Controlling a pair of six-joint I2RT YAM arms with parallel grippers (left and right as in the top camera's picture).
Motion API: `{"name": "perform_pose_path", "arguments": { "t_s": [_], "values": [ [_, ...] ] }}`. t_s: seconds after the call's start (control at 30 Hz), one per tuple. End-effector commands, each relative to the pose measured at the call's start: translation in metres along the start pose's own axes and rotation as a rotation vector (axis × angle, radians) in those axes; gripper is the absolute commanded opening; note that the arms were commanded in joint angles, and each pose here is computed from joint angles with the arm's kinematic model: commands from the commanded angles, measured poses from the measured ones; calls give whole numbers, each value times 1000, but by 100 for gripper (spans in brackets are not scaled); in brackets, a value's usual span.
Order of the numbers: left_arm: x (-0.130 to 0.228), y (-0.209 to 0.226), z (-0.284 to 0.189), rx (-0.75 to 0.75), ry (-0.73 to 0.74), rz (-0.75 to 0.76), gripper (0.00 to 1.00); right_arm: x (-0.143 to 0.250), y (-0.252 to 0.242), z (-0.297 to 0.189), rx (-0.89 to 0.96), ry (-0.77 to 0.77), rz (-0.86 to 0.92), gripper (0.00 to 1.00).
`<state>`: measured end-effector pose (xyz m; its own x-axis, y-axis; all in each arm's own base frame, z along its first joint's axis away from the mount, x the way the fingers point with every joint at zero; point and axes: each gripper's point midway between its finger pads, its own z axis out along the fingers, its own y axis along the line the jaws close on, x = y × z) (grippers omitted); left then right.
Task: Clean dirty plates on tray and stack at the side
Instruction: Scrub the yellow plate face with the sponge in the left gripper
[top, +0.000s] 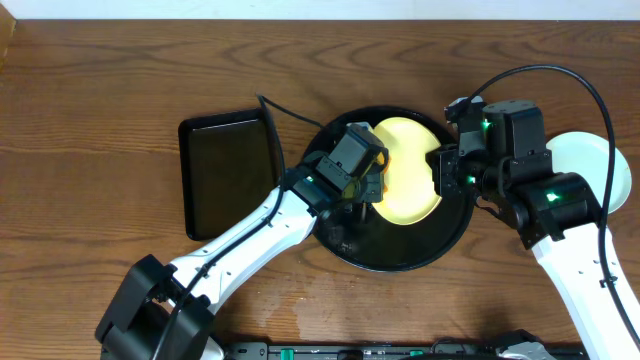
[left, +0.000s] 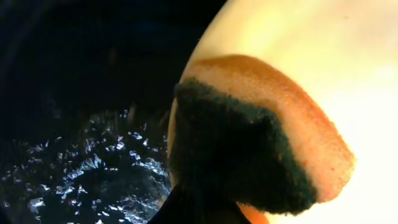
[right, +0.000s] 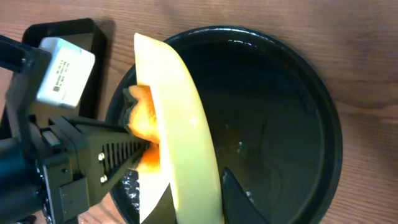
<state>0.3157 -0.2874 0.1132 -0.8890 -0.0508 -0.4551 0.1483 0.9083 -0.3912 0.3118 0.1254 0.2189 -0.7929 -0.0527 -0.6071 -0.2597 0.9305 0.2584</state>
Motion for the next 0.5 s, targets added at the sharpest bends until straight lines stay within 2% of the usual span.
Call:
{"name": "perform_pose_path", "arguments": {
  "t_s": [0.0,0.27,0.37,0.47],
  "values": [
    [-9,24,6,-105,-34,43,7,-10,7,-16,-4,-53,-9,1],
    [7,-107,-34,578,169,-41,7,-11,5,-13,7,-49,2,1],
    [14,-133,-51,706,220,-44,7,-12,3,-11,13,-52,13,1],
    [26,-146,-57,740,272,-62,7,-13,2,-10,19,-56,16,1]
  ]
}}
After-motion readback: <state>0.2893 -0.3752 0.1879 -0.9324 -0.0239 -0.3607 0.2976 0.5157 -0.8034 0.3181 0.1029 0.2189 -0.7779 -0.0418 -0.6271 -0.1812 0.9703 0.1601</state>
